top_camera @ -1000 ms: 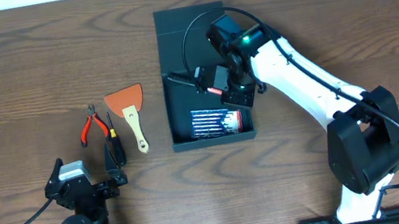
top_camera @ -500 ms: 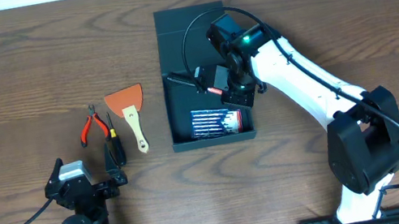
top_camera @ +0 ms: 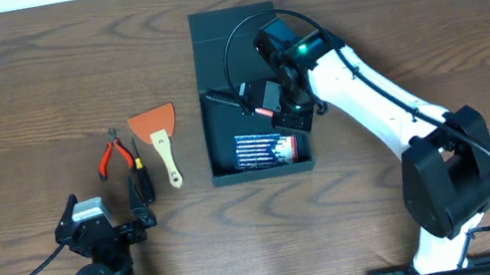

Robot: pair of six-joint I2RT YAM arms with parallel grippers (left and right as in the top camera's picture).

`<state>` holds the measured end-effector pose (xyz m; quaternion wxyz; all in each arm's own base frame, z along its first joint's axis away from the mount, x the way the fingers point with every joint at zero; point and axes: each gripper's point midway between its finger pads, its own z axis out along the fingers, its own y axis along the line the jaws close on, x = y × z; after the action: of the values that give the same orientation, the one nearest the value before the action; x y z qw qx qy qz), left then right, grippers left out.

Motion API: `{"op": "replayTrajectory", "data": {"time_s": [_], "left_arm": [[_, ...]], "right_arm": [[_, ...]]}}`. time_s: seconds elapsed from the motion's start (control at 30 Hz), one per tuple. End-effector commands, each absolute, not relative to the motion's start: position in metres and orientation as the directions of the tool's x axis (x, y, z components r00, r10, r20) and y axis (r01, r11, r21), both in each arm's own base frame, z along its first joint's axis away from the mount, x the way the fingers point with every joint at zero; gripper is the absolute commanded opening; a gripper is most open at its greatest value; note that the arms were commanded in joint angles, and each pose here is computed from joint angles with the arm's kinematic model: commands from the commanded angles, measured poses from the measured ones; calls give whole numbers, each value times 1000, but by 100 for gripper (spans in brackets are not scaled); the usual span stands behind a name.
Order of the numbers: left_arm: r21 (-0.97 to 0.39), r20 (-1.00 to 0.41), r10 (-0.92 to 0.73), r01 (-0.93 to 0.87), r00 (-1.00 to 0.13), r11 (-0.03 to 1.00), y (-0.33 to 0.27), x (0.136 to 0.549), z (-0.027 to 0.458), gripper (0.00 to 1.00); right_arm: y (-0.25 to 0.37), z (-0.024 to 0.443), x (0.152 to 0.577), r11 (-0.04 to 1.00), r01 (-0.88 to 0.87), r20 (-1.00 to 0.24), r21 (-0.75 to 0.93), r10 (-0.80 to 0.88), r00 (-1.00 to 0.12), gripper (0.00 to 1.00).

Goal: Pack container
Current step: 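Lower the hammer into the black box beside the case and release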

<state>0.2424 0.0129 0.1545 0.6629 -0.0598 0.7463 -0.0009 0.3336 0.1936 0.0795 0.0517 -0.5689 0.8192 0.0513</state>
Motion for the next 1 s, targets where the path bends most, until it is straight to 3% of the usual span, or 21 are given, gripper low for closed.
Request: {"op": "replayTrajectory", "data": {"time_s": [0.0,0.63,0.87,0.97], "left_arm": [[-63,-985,-78,-99,-155,993,15,242,137,98],[-63,-985,-78,-99,-155,993,15,242,137,98],[-63,-985,-78,-99,-155,993,15,242,137,99],[-63,-985,-78,-99,-155,993,15,242,137,99]], "right_arm": [[190,82,334,361,-932,-151,26,-920,-361,13],[185,71,324,362,-931,-125,50,-922,-365,15],[185,71,325,386,-921,-124,52,-912,-390,46],[185,71,325,386,-921,-124,52,-912,-390,49]]}}
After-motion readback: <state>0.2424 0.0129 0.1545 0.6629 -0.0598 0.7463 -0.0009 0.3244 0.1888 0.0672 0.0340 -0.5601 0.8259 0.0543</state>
